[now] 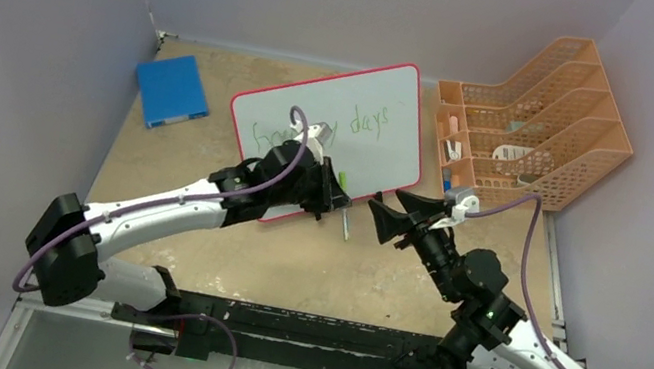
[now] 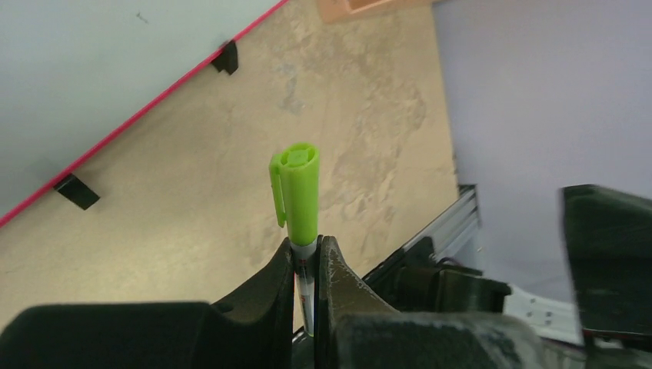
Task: Write a sentence on the whiteboard
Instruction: Place the whiteboard marker at the center of the board.
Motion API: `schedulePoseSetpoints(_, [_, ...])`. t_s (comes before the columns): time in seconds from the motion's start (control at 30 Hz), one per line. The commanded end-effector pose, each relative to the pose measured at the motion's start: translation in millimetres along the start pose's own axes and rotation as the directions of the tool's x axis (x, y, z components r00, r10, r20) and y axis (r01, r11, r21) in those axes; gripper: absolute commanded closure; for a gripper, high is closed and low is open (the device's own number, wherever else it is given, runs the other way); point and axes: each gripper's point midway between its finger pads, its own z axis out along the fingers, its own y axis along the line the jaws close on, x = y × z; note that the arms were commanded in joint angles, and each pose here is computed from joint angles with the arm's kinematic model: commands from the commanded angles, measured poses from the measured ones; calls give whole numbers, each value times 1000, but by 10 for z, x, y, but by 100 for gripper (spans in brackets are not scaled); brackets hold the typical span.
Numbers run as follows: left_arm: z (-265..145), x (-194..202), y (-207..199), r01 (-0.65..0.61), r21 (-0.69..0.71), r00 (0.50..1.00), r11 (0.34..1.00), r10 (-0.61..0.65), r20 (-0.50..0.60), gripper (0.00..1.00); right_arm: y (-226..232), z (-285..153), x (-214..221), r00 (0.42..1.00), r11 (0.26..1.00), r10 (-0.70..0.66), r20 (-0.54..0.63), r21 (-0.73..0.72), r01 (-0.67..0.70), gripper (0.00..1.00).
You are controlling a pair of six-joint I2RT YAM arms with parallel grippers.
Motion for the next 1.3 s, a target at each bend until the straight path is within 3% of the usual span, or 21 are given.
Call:
schedulePoseSetpoints(0.0, [45, 305, 236, -192, -66, 962, 979, 175, -207, 100, -27, -41, -340, 996, 998, 47, 73, 43, -51, 35])
schedulePoseSetpoints(0.23, [137, 809, 690, -363, -178, 846, 915, 243, -475, 100, -123, -104, -403, 992, 993, 66, 108, 89, -75, 35])
schedulePoseSetpoints(0.67, [344, 1406, 1154, -577, -229, 656, 784, 278, -702, 88, -166, -137, -415, 990, 990, 77, 117, 108, -90, 34])
schedulePoseSetpoints(1.0, [379, 1466, 1295, -637, -262, 626, 725, 288, -725, 71, -163, -141, -414, 990, 990, 76, 115, 106, -88, 34])
schedulePoseSetpoints(1.27, [317, 1208, 1008, -620, -262, 683, 739, 345, -643, 59, -174, -147, -450, 991, 990, 70, 115, 116, -83, 34])
